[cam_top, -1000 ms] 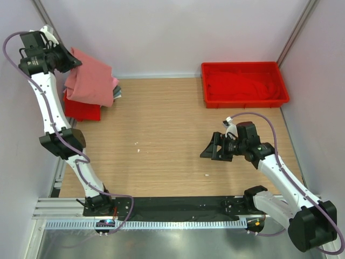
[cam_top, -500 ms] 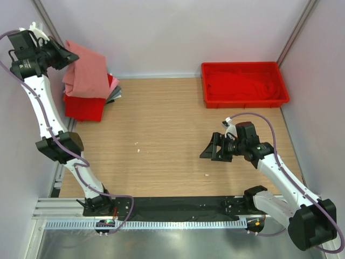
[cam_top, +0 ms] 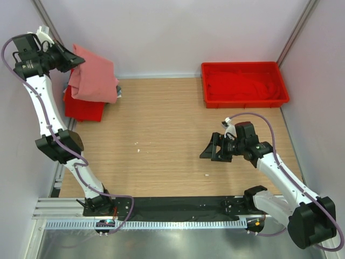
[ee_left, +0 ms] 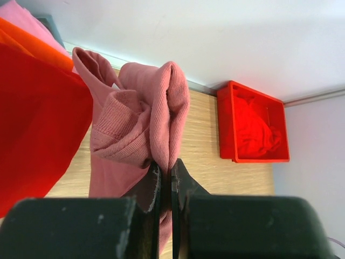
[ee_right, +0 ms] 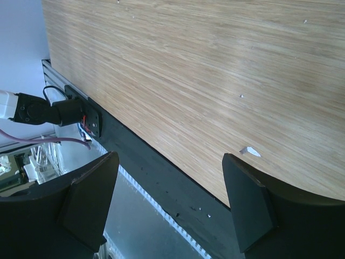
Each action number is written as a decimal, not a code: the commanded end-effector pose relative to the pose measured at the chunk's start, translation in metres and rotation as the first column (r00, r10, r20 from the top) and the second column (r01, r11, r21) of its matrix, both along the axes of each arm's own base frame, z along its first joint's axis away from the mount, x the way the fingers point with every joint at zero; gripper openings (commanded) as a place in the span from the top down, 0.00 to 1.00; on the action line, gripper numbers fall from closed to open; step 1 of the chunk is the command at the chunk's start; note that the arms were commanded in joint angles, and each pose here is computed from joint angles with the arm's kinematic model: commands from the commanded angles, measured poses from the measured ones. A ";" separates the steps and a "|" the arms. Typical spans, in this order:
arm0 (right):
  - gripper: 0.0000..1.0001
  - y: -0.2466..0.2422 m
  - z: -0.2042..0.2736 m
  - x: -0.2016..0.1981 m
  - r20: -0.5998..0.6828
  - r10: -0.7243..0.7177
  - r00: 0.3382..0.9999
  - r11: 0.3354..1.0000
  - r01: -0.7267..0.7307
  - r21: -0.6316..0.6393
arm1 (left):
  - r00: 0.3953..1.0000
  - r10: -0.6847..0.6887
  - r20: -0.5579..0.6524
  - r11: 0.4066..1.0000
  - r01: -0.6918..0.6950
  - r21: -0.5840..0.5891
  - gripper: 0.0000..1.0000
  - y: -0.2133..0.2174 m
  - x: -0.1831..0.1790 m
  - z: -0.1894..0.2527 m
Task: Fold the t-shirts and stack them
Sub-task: Neatly place the folded tshirt to the corner, then reset both grippers
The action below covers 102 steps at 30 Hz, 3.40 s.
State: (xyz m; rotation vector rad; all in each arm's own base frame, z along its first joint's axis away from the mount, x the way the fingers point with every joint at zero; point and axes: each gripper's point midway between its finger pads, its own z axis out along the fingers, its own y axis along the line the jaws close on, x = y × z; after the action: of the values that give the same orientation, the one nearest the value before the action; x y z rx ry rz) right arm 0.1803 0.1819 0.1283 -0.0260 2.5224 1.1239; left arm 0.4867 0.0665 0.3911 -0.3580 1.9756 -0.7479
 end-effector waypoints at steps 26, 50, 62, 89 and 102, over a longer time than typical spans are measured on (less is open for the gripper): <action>0.16 0.003 -0.009 0.003 -0.029 0.014 0.999 1.000 -0.014 -0.013 | 0.751 0.659 -0.045 0.621 -0.510 0.595 0.93 0.158 0.045 -0.096; 0.16 0.002 -0.011 0.005 -0.035 0.008 0.999 1.000 -0.009 -0.022 | 0.581 0.813 -0.037 0.452 -0.590 0.668 0.00 0.199 0.026 -0.117; 0.16 0.002 -0.006 0.005 -0.007 0.008 1.000 1.000 -0.008 -0.016 | 0.642 0.761 0.093 0.447 -0.622 0.643 0.00 0.118 -0.014 -0.026; 0.16 -0.016 0.073 0.047 0.167 -0.203 0.965 0.974 0.216 -0.062 | 0.967 0.151 -0.204 0.847 -0.020 0.530 0.00 -0.110 -0.215 -0.148; 0.16 -0.036 0.106 0.037 0.129 -0.432 0.893 0.901 0.434 0.011 | 0.985 0.044 -0.168 0.927 0.022 0.374 0.00 -0.133 -0.251 -0.176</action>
State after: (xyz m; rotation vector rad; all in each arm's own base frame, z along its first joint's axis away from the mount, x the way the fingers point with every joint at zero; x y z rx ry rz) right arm 0.2233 0.1531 0.2295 0.3228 2.2683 0.8996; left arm 0.2242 -0.0569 0.1929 -0.2266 2.3295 -0.2375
